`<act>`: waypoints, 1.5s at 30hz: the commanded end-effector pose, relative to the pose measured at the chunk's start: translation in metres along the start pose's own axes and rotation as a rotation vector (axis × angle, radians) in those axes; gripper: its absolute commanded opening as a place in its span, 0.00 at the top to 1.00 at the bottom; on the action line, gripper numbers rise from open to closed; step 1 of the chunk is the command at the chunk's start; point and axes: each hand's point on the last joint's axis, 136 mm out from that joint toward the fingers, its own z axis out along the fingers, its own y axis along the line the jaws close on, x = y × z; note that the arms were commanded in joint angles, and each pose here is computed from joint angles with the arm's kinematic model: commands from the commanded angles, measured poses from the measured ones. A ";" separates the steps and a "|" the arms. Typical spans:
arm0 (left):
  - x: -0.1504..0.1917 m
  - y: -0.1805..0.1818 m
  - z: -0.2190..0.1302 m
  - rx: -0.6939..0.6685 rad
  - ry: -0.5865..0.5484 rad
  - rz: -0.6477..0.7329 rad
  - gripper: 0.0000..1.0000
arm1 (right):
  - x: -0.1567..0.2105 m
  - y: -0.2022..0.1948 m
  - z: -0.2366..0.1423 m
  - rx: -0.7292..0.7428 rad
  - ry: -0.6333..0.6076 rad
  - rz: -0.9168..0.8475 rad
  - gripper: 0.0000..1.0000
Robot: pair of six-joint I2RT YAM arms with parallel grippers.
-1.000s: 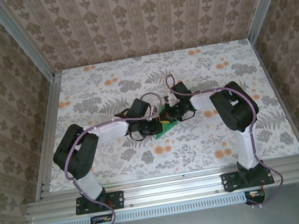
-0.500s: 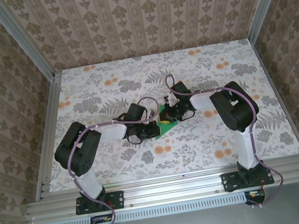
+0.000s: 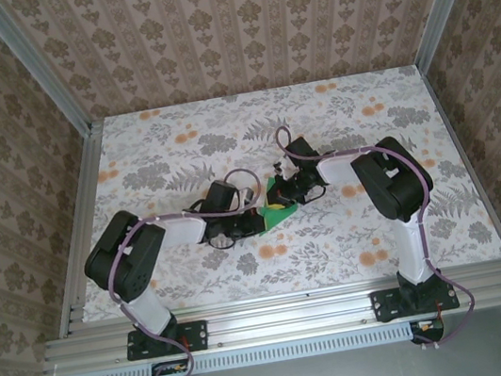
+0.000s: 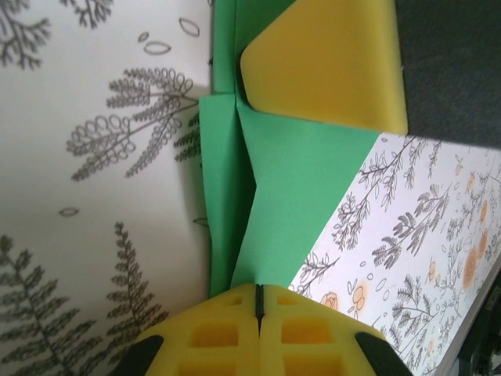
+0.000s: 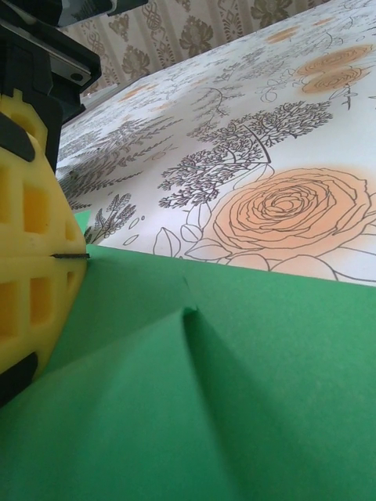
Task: Fold a paper plane with a square sheet of paper (pick it up from the middle)
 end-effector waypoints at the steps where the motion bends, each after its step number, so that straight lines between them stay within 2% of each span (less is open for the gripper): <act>1: 0.055 0.026 -0.006 -0.069 0.173 -0.132 0.93 | 0.003 -0.045 0.007 0.143 0.001 0.066 0.95; 8: 0.069 0.034 -0.010 -0.101 0.215 -0.160 0.92 | 0.003 -0.044 0.007 0.138 0.001 0.065 0.95; 13: 0.068 0.035 -0.020 -0.124 0.194 -0.170 0.92 | 0.003 -0.041 0.007 0.130 0.002 0.059 0.95; 20: 0.013 -0.008 -0.052 -0.110 0.017 -0.028 0.91 | 0.003 -0.039 0.005 0.129 -0.005 0.053 0.95; 23: -0.011 -0.022 -0.054 -0.109 -0.047 0.031 0.90 | 0.001 -0.037 0.004 0.125 -0.013 0.056 0.95; 30: -0.029 -0.041 -0.020 -0.092 -0.019 0.093 0.90 | -0.001 -0.036 0.003 0.128 -0.022 0.059 0.94; 36: -0.020 -0.011 0.005 -0.190 0.034 0.060 0.93 | -0.003 -0.031 0.001 0.120 -0.035 0.051 0.95; 41: -0.010 0.017 0.011 -0.291 0.056 0.018 0.97 | -0.005 -0.021 -0.007 0.106 -0.052 0.031 0.94; 45: 0.001 0.026 0.013 -0.306 0.079 -0.002 0.99 | -0.007 -0.007 -0.018 0.086 -0.081 0.006 0.94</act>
